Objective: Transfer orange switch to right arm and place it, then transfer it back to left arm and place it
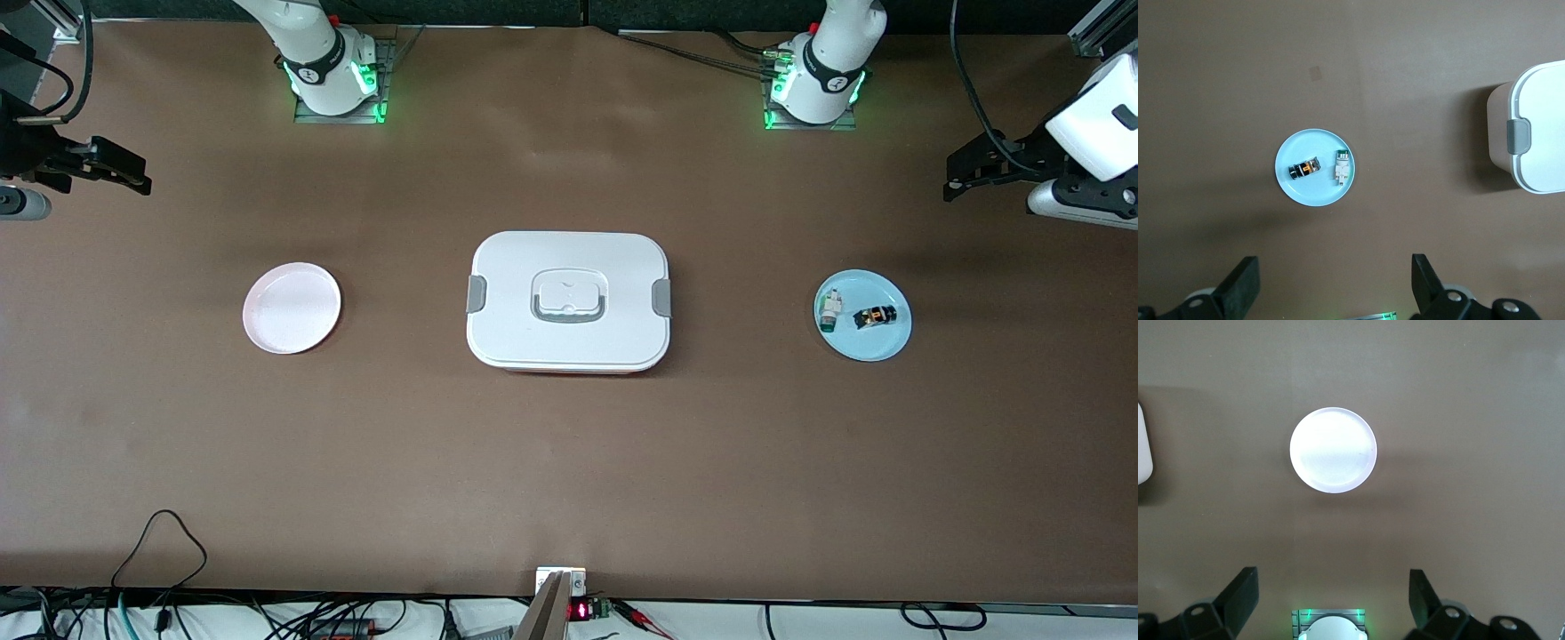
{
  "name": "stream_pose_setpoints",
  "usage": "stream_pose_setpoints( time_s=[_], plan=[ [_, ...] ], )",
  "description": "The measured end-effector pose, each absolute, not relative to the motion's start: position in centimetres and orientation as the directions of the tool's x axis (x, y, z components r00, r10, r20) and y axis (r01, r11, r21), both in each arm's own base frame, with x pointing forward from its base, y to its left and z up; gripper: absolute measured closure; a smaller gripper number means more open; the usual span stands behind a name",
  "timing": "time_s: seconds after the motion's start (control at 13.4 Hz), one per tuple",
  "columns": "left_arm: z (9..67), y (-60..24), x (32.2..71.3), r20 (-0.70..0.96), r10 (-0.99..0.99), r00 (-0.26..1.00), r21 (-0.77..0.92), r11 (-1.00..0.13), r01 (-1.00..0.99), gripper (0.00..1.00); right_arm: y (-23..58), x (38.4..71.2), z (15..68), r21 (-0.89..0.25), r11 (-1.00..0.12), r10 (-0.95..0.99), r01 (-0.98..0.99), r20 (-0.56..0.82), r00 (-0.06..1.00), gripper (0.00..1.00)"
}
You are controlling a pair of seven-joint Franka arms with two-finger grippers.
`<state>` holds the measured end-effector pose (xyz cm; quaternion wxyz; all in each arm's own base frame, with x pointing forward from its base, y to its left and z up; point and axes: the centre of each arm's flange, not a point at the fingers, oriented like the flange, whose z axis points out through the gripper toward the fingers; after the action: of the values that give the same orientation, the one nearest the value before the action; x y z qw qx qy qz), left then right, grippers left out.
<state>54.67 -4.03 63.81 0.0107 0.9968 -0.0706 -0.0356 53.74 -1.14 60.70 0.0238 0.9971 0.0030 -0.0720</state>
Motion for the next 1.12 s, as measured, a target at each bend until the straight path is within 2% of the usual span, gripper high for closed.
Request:
stream_pose_setpoints(
  time_s=[0.82,1.12],
  plan=[
    [63.8,-3.8,54.7,-0.072,-0.138,0.988,0.026,-0.99,-0.137,0.0,-1.2,53.7,60.7,0.047,-0.999,0.002,0.009,-0.144,0.99,0.0],
    [61.8,-3.3,54.8,-0.152,-0.132,0.98,0.021,-0.991,-0.13,0.0,-1.2,53.7,60.7,0.047,-0.999,0.002,0.009,-0.144,0.99,0.0]
  ],
)
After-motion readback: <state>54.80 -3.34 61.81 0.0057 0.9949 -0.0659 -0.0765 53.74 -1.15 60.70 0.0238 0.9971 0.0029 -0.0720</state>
